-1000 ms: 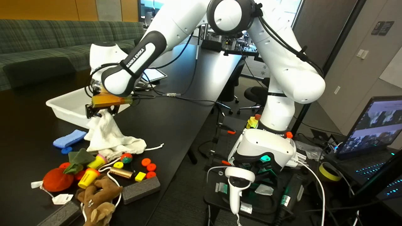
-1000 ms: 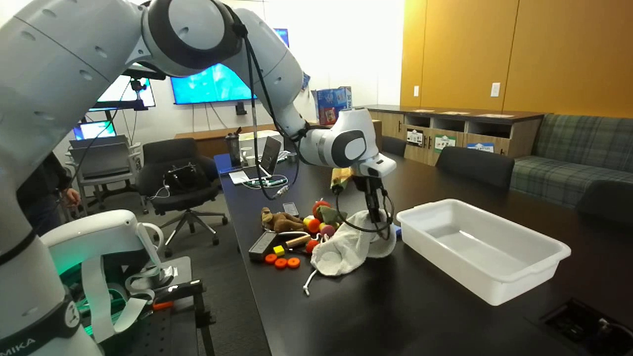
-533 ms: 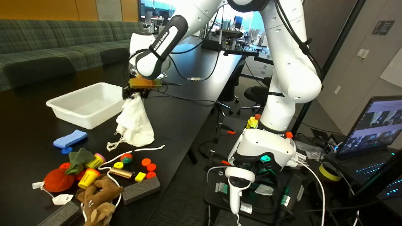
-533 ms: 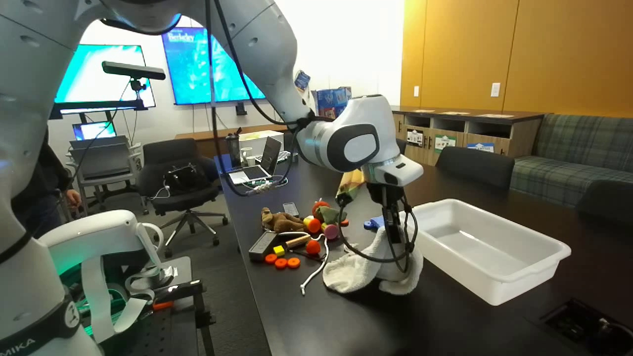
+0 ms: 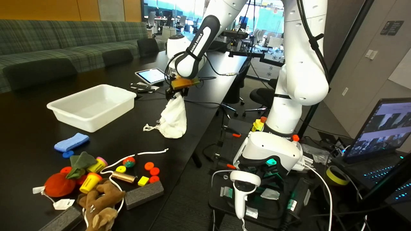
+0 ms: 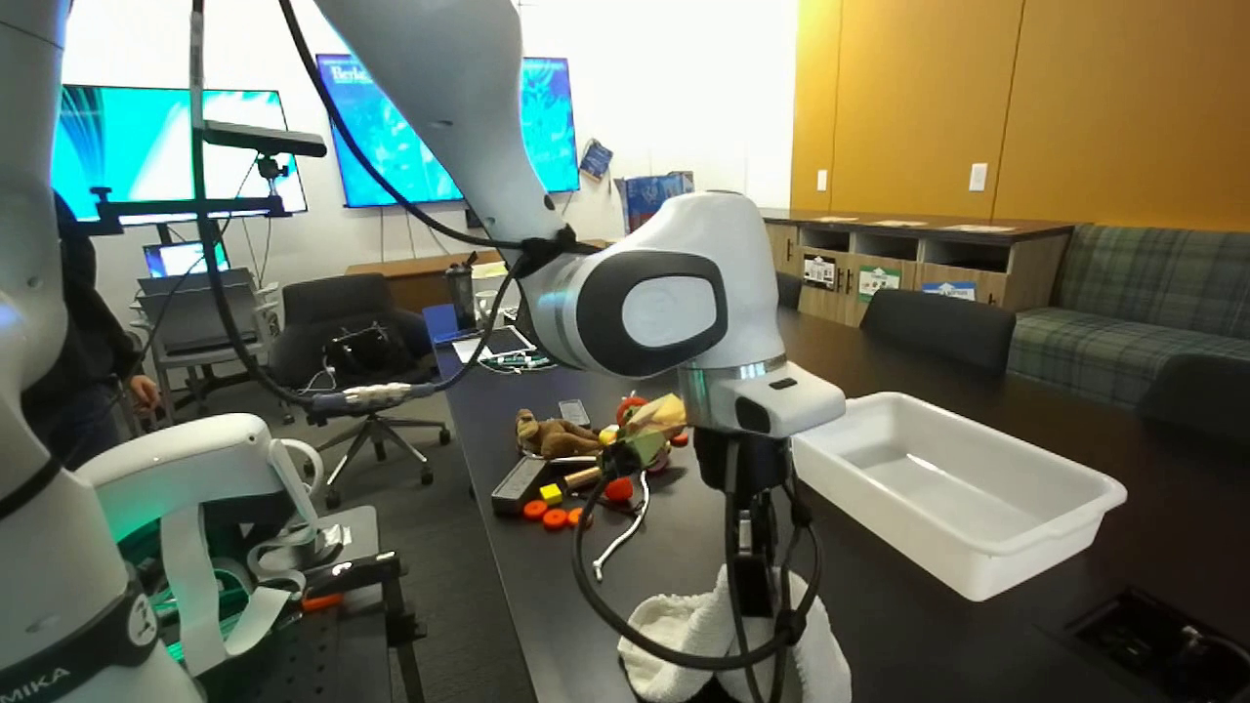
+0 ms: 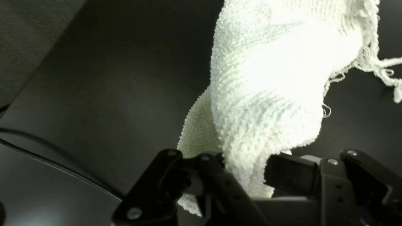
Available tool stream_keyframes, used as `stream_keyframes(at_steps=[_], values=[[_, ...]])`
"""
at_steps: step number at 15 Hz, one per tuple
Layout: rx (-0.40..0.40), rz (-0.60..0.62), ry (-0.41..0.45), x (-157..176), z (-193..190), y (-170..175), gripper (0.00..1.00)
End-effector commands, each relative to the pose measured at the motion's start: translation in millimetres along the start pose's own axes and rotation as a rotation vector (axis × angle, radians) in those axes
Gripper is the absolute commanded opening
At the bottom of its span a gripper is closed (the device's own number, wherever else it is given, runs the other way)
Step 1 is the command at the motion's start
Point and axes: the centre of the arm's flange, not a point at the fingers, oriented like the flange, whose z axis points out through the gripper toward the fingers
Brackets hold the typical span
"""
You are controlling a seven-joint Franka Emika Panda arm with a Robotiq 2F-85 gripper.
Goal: Pick up the towel, push the items in front of the white storage box to the left, place the towel inside the storage box
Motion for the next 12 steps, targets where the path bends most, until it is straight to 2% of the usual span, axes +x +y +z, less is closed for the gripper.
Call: stream_keyframes(at_steps=[1,5,12], values=[[-0.062,-0.166,-0.069,-45,17,-5,0.13],[-0.075,-0.371,-0.143,-110,34,-53,0.14],[-0.059,-0.76,-0.205,-213,33,-158,0.14]])
